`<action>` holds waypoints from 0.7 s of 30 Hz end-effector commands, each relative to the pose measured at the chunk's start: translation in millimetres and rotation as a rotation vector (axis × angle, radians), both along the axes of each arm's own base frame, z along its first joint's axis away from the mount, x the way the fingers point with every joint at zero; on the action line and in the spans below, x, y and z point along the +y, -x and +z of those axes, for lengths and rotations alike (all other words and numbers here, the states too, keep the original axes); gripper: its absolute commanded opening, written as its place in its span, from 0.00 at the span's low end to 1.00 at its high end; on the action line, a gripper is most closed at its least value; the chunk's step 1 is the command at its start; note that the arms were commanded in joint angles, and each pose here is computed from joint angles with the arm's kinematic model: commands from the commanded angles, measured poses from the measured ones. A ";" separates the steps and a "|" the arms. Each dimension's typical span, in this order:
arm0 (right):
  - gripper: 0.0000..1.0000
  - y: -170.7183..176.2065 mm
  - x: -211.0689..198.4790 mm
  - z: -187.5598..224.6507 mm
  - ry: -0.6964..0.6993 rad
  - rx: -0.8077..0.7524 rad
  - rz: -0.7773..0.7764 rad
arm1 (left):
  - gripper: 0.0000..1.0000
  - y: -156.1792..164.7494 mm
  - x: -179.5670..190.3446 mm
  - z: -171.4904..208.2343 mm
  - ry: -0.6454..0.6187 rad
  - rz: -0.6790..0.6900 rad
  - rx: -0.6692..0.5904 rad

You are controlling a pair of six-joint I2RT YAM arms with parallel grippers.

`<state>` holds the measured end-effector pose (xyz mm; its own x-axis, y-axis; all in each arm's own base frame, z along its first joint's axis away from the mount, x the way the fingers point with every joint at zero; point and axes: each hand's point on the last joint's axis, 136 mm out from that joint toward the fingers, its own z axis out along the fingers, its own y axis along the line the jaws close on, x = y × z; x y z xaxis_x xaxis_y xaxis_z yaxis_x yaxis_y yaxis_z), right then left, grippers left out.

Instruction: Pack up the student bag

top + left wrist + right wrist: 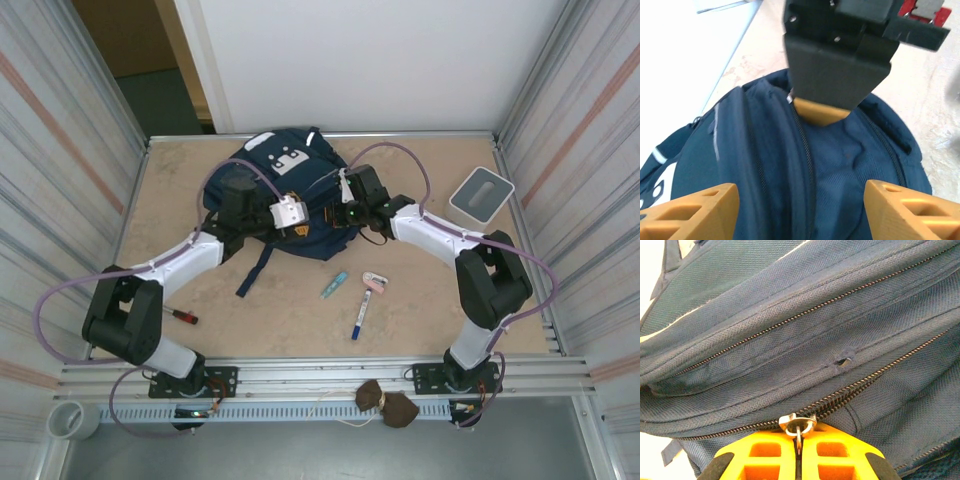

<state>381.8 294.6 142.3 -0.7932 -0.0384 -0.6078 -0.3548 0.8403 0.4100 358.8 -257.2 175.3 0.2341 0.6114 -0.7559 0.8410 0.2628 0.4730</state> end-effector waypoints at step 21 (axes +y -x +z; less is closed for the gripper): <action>0.00 -36.8 -46.6 4.7 0.170 -0.085 -0.131 | 0.05 -37.7 84.6 20.1 0.190 0.144 -0.031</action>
